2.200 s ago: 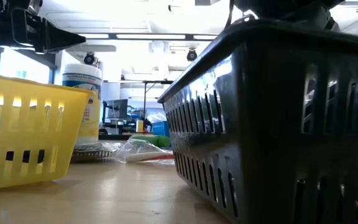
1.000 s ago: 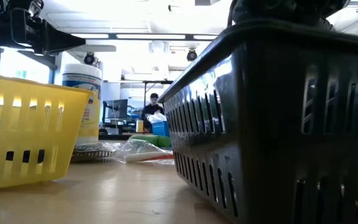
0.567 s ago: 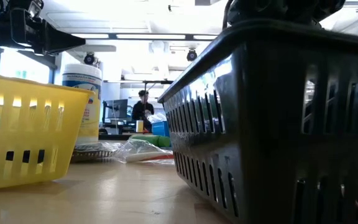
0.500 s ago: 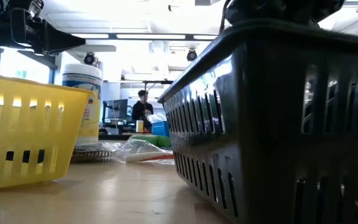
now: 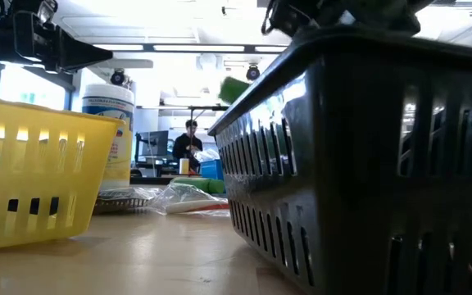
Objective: Pick & Place Travel size toiletries
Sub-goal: Put the green shampoo into the green bin
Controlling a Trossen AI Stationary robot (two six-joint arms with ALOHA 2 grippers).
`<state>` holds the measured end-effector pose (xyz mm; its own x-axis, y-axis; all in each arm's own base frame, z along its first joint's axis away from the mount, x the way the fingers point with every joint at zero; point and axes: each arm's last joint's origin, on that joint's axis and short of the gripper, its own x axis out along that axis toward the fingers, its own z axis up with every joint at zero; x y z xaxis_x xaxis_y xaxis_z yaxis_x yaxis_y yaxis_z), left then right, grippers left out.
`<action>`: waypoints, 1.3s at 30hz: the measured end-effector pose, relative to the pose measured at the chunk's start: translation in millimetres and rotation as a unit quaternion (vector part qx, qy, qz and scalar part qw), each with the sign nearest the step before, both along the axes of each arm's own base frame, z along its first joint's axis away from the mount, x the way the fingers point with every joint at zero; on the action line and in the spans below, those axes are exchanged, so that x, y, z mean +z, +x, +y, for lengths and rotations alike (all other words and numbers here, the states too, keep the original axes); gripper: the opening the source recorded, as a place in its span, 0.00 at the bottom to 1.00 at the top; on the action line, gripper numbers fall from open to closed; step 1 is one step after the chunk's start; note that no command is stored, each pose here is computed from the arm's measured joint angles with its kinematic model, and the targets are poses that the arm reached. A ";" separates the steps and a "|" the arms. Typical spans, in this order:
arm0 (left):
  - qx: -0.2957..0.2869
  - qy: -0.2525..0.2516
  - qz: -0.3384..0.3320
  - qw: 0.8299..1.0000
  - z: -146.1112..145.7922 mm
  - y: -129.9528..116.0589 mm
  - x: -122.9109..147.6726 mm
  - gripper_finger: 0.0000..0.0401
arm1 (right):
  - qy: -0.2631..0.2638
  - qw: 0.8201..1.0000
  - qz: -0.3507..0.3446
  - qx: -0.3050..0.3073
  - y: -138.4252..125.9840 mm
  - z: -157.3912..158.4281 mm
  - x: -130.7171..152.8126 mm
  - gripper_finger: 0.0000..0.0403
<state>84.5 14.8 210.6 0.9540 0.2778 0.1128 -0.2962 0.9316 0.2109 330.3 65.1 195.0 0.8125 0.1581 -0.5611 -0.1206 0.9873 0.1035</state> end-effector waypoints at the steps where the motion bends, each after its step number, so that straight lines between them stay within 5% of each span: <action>1: 0.001 0.006 0.001 1.000 0.0 0.0 0.1 0.00 | 0.000 1.000 -0.017 -0.002 1.2 -3.1 4.5 0.28; 6: 0.000 0.038 0.021 0.999 -0.2 0.5 -1.9 0.00 | 0.006 0.995 -0.098 -0.036 9.7 -29.0 22.8 0.29; 12: -0.065 0.042 0.025 0.997 -3.7 2.8 -2.6 0.00 | 0.017 0.986 -0.158 -0.054 15.5 -60.4 34.0 0.28; 20: -0.105 0.007 -0.050 0.993 -5.2 6.9 11.6 0.05 | 0.026 0.971 -0.235 -0.024 17.9 -77.9 48.8 0.29; 34: -0.135 -0.012 -0.112 0.984 0.2 64.3 20.0 0.68 | 0.003 0.958 -0.286 -0.017 18.5 -80.3 58.2 0.30; 39: -0.137 -0.029 -0.079 0.987 4.8 103.7 34.4 0.81 | 0.002 0.957 -0.290 -0.017 18.6 -80.3 58.8 0.31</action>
<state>188.2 19.6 245.0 0.9657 0.0227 0.2586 -0.0572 0.9903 0.1266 348.9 -15.2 253.8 0.9918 0.1271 -0.0145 -0.1266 0.9914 0.0319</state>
